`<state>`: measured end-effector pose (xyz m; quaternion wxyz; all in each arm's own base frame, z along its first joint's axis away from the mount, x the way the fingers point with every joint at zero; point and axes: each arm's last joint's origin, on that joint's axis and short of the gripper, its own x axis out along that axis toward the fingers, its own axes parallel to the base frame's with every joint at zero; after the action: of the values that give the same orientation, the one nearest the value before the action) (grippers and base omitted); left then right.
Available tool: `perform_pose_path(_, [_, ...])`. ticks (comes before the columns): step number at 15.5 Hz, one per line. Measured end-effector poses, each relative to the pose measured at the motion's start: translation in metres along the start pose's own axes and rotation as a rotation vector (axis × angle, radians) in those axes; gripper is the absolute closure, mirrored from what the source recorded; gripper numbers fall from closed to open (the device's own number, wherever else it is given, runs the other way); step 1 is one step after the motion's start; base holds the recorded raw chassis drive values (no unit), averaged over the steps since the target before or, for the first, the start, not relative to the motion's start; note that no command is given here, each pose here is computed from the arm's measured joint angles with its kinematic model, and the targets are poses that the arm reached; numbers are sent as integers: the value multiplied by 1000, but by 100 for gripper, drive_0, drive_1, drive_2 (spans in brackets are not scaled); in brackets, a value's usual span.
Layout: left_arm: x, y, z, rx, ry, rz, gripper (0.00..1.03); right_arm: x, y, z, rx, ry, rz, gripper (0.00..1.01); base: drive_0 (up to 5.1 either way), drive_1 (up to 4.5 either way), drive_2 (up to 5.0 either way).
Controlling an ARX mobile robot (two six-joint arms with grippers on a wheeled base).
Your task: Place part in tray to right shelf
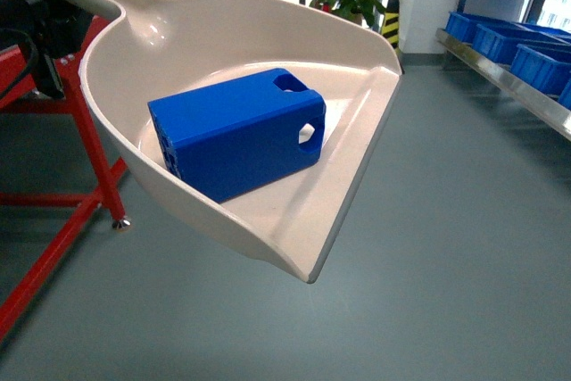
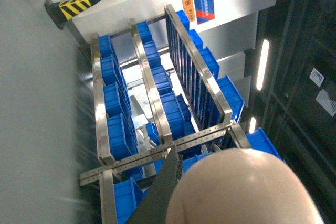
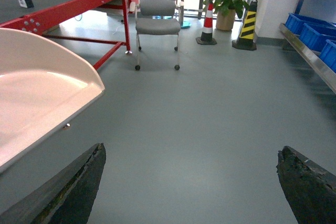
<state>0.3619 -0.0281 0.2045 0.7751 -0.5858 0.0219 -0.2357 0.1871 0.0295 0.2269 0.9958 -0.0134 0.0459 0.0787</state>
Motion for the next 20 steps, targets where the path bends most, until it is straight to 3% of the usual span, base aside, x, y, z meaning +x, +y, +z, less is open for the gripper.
perform_pose_path(20, [0, 0, 0, 1, -1, -1, 91, 0, 0, 1, 0, -7, 0, 3, -1, 432, -434])
